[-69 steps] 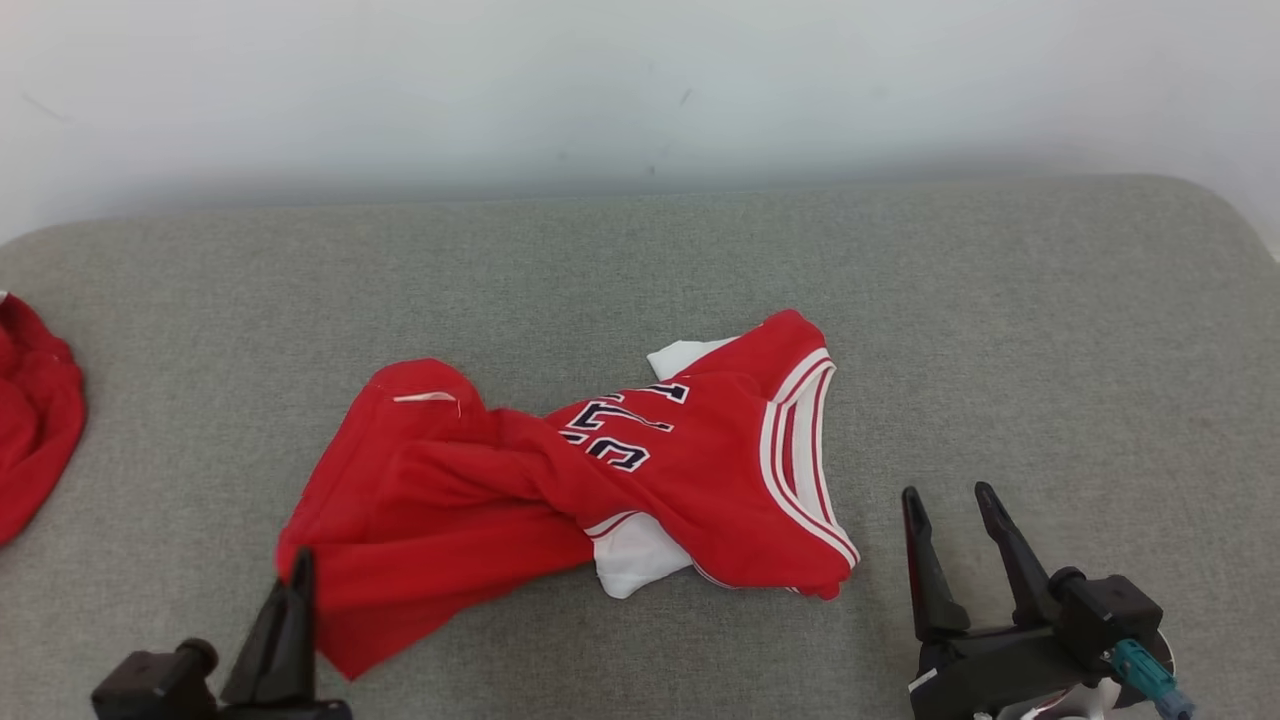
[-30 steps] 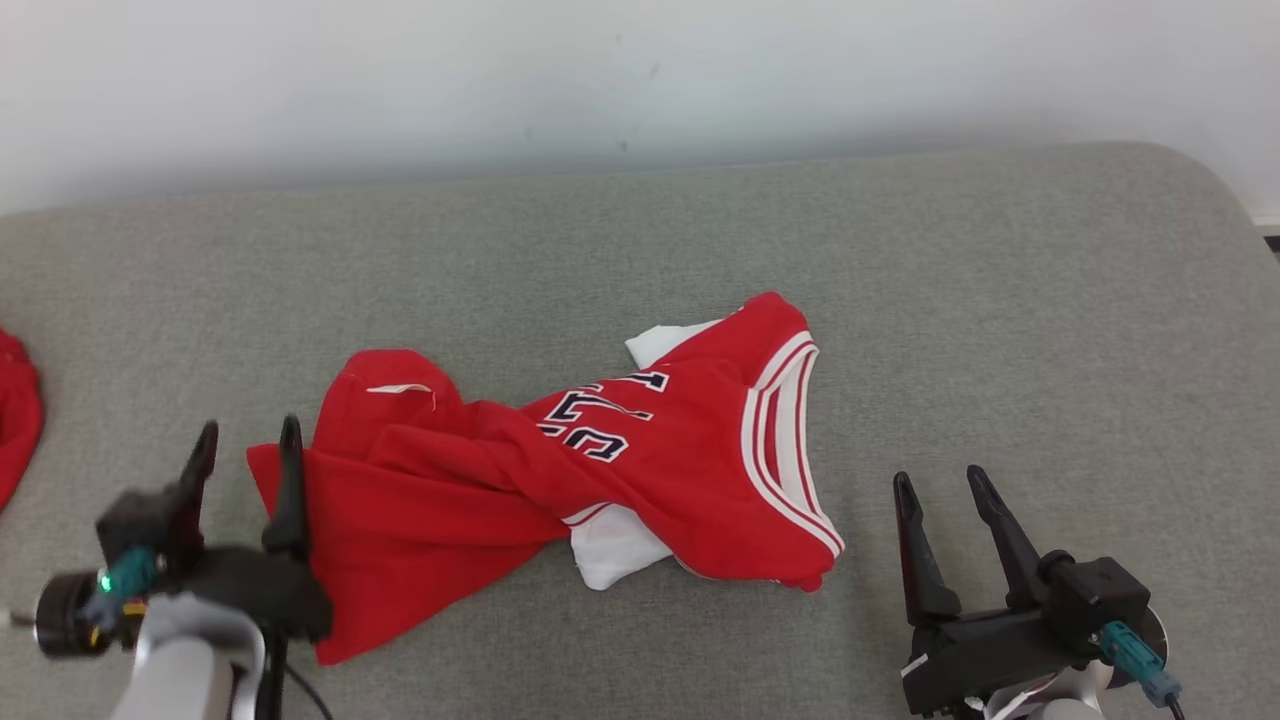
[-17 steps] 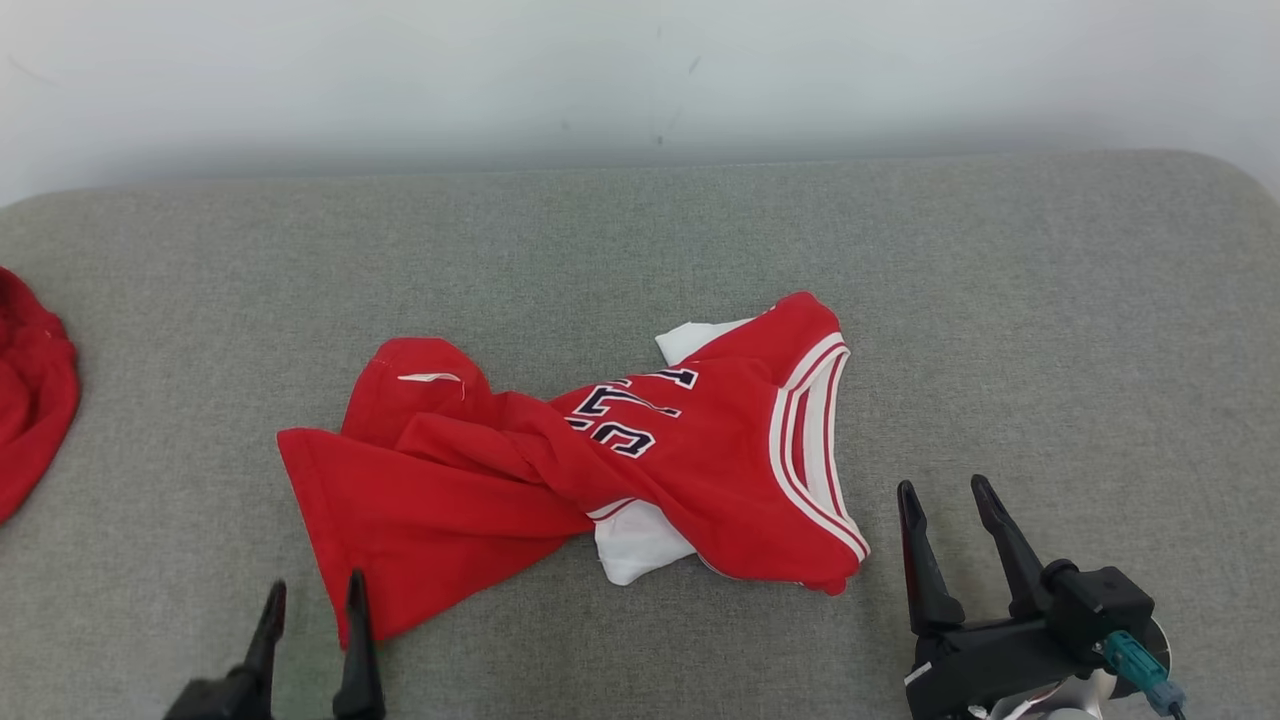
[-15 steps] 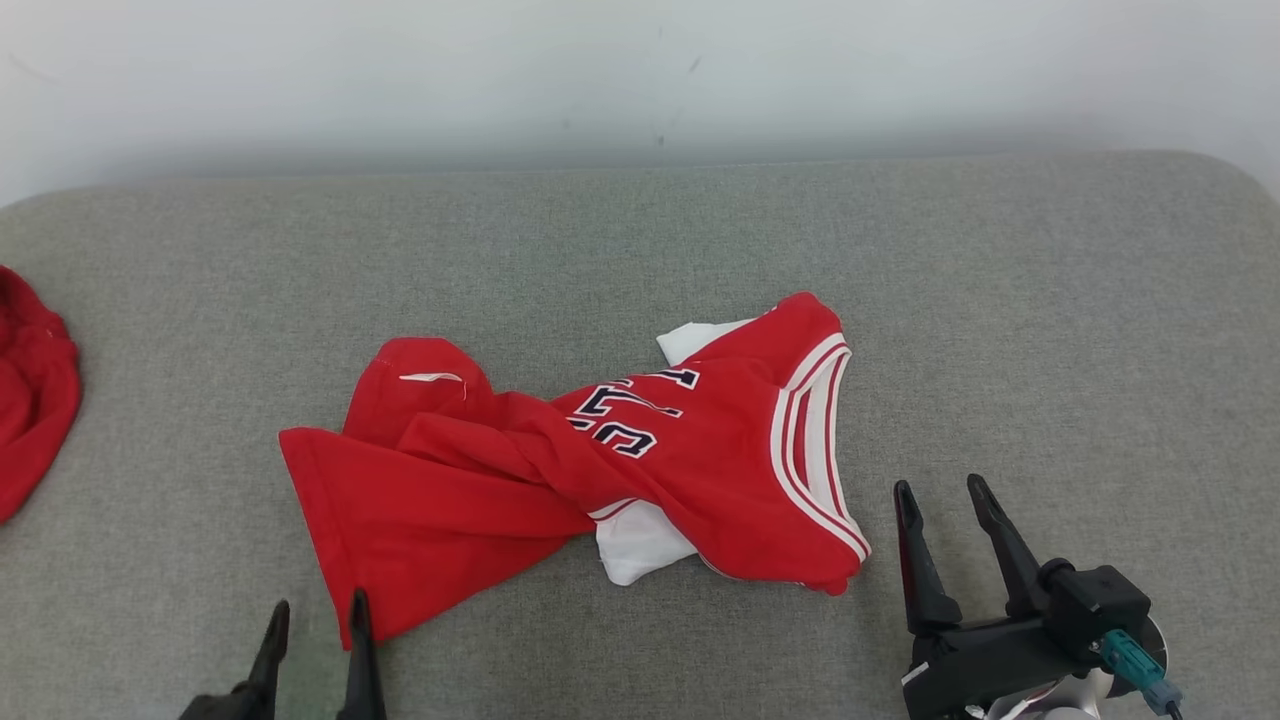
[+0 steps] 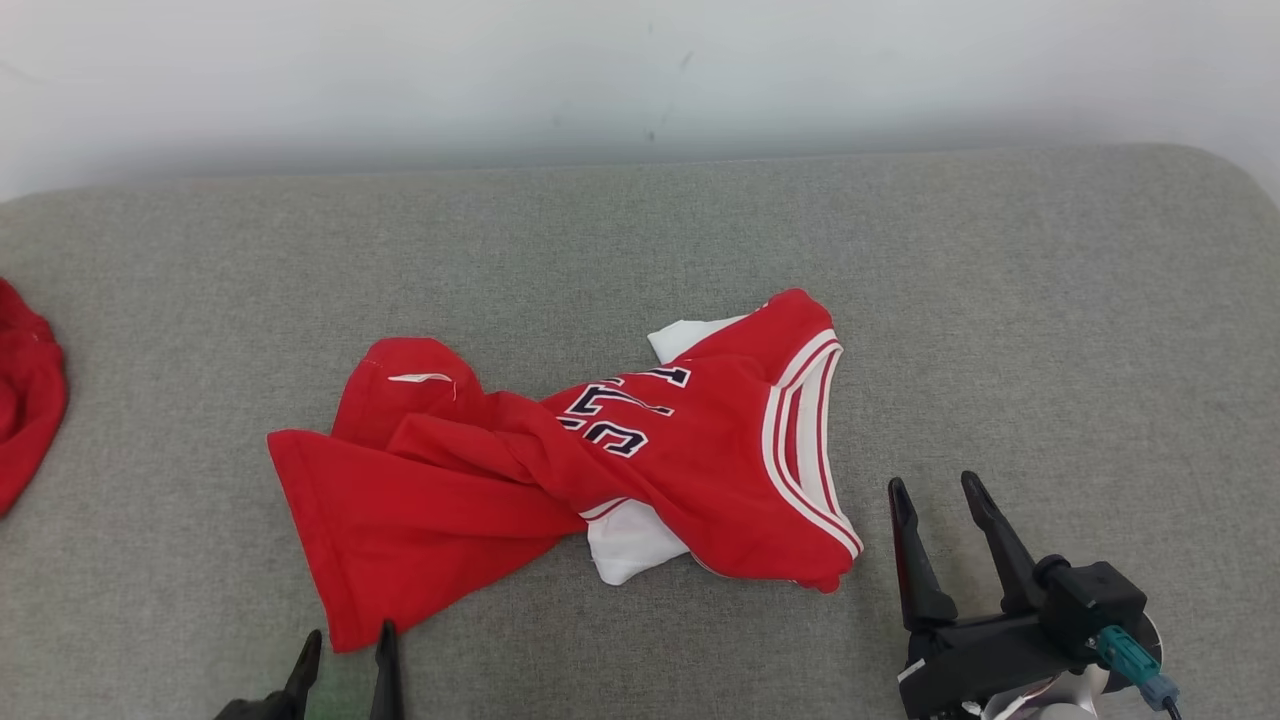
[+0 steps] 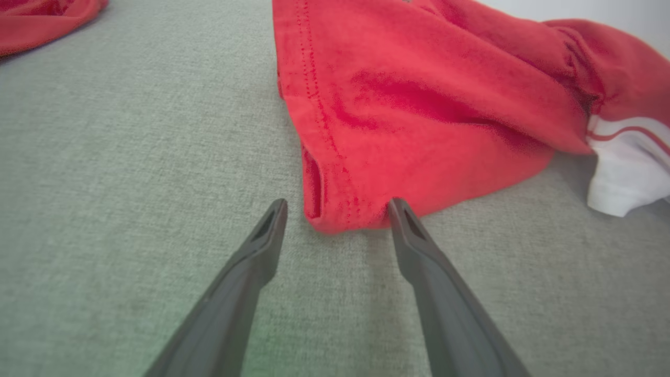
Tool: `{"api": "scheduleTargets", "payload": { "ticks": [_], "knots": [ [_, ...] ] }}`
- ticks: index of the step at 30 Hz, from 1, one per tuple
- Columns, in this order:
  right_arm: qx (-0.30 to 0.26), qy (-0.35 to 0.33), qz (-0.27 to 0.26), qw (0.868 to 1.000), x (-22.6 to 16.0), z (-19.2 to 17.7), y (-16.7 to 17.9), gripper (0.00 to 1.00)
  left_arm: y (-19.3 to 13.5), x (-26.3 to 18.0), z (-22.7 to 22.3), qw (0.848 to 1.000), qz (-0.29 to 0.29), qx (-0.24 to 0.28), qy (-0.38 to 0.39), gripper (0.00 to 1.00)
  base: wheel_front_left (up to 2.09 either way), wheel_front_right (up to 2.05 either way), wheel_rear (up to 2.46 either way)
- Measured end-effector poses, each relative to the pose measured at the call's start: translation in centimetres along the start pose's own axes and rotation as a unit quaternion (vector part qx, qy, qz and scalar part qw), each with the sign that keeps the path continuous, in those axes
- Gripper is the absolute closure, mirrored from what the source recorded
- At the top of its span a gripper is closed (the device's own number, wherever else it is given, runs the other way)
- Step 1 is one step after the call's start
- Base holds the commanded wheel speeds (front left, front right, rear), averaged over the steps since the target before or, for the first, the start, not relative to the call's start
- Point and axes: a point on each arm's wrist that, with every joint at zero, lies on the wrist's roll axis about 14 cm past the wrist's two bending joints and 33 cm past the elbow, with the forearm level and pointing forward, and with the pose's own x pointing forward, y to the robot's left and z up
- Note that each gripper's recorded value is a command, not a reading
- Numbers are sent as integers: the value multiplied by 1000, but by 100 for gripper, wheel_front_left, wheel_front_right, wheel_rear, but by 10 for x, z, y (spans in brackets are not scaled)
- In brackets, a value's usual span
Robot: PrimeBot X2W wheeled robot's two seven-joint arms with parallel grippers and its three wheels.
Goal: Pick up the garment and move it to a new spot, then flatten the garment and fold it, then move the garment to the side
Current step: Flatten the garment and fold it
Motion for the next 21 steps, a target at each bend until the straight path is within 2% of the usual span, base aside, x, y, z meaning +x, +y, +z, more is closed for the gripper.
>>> {"api": "scheduleTargets", "payload": {
  "ticks": [1, 2, 3, 4, 5, 12, 16, 21],
  "knots": [
    [0, -1, -1, 1000, 0, 1, -1, 0, 0, 3, 1, 1000, -1, -1, 0, 13, 0, 0, 0],
    [-1, -3, -3, 1000, 1, 2, -2, 0, -1, 5, 2, 1000, -4, 0, -1, 13, 0, 0, 0],
    [-1, -3, -4, 1000, 1, 2, -3, 0, -2, 7, 4, 1000, -5, 0, -3, 52, 0, 0, 0],
    [-1, -3, -5, 1000, 1, 2, -4, 0, -2, 10, 7, 1000, -7, 2, -7, 85, 0, 0, 0],
    [-1, -3, -5, 1000, 1, 2, -4, 0, -3, 12, 9, 1000, -11, 4, -10, 100, 0, 0, 0],
    [-2, -6, -3, 1000, 1, 5, -2, 0, -8, 12, 18, 999, -24, 4, -22, 100, 0, 0, 0],
    [1, -5, -2, 1000, 1, 3, -1, 0, -17, 8, 51, 997, -38, 3, -71, 100, 0, 0, 0],
    [4, -2, 8, 1000, 4, 1, 6, 0, -10, -7, 99, 992, -30, 28, -117, 100, 0, 0, 0]
  ]
}}
